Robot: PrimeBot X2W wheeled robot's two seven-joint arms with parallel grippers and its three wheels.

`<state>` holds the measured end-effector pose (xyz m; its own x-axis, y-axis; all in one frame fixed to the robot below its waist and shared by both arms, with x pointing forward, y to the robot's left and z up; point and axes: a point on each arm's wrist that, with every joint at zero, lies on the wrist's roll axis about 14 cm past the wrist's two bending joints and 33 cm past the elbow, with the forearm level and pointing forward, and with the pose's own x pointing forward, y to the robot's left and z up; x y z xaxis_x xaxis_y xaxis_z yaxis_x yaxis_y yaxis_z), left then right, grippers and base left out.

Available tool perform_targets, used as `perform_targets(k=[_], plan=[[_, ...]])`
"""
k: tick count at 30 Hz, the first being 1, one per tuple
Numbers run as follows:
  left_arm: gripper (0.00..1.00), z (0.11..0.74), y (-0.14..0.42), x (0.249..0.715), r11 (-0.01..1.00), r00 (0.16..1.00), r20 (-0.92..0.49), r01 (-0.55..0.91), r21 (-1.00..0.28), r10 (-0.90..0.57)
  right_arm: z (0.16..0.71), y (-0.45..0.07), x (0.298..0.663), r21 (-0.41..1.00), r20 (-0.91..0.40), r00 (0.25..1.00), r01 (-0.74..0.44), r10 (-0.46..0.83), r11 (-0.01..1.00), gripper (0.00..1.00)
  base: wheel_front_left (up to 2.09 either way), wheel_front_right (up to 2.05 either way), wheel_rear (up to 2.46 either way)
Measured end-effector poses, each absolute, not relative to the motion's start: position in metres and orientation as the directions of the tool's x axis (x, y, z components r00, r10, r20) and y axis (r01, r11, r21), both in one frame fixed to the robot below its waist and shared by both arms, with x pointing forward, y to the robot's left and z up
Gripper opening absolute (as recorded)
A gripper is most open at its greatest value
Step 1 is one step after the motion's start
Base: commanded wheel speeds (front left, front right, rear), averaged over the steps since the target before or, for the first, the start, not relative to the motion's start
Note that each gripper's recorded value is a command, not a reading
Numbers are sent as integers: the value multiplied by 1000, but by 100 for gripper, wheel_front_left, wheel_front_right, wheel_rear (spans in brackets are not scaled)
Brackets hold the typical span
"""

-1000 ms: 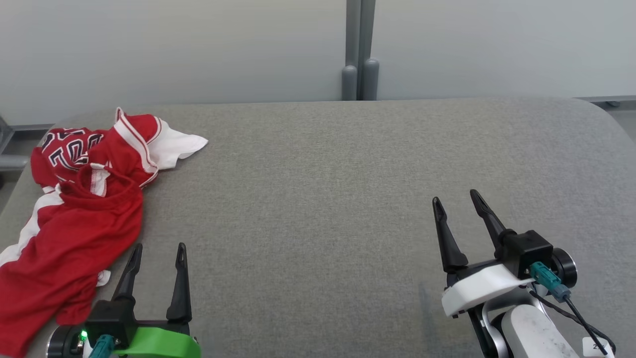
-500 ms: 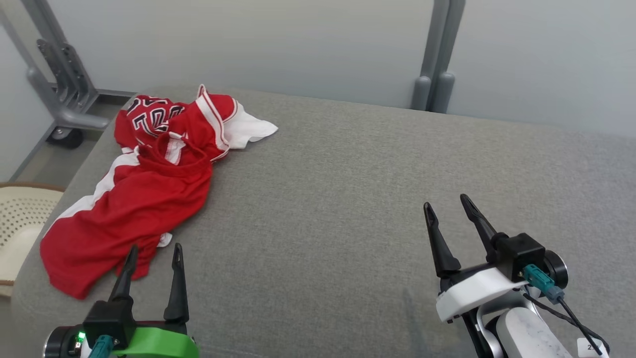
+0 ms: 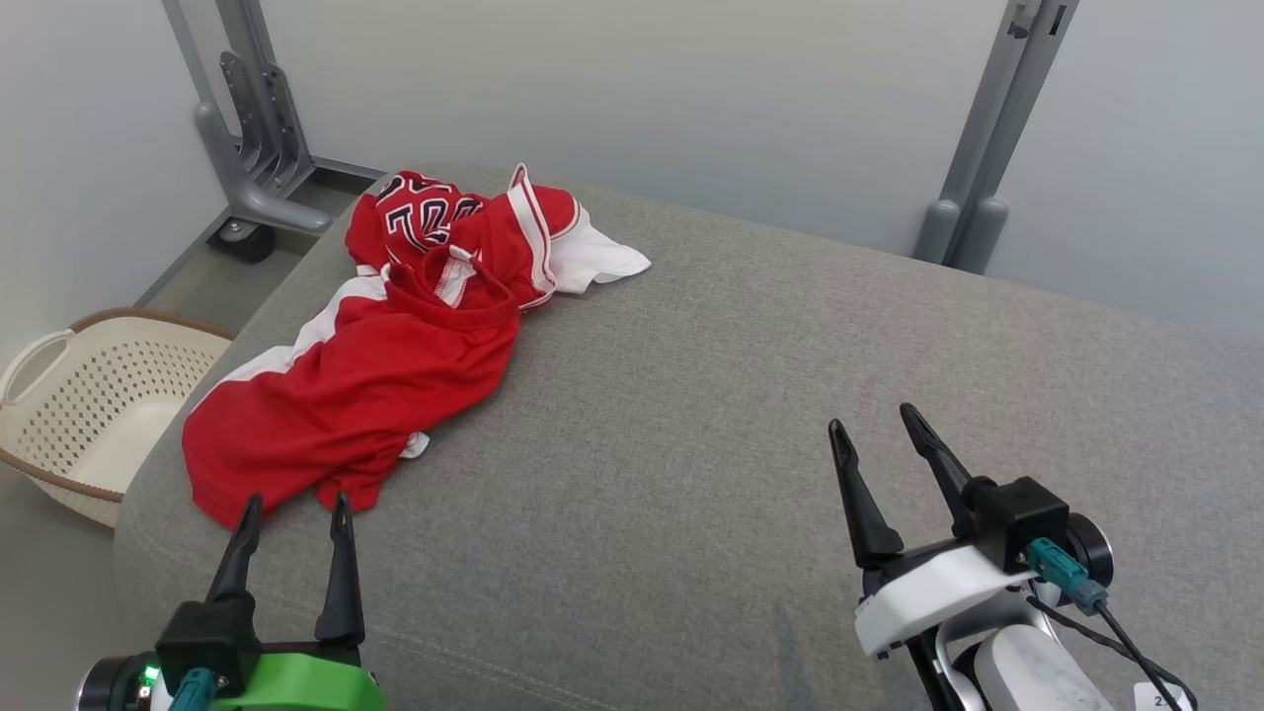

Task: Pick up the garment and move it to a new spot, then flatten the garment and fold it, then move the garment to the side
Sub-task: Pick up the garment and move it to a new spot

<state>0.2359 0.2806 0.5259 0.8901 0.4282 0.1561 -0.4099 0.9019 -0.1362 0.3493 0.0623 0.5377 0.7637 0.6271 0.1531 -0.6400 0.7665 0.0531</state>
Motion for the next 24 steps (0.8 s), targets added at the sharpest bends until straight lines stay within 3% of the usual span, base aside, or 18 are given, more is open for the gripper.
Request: perform_targets(k=[13, 24], plan=[[100, 515, 269, 249, 922, 917, 118, -368, -123, 382, 530, 55, 353, 62, 133, 780, -622, 611, 781, 100, 0, 0, 0], [100, 549, 271, 315, 962, 949, 161, -272, -20, 271, 527, 49, 366, 39, 134, 780, -620, 611, 784, 100, 0, 0, 0]])
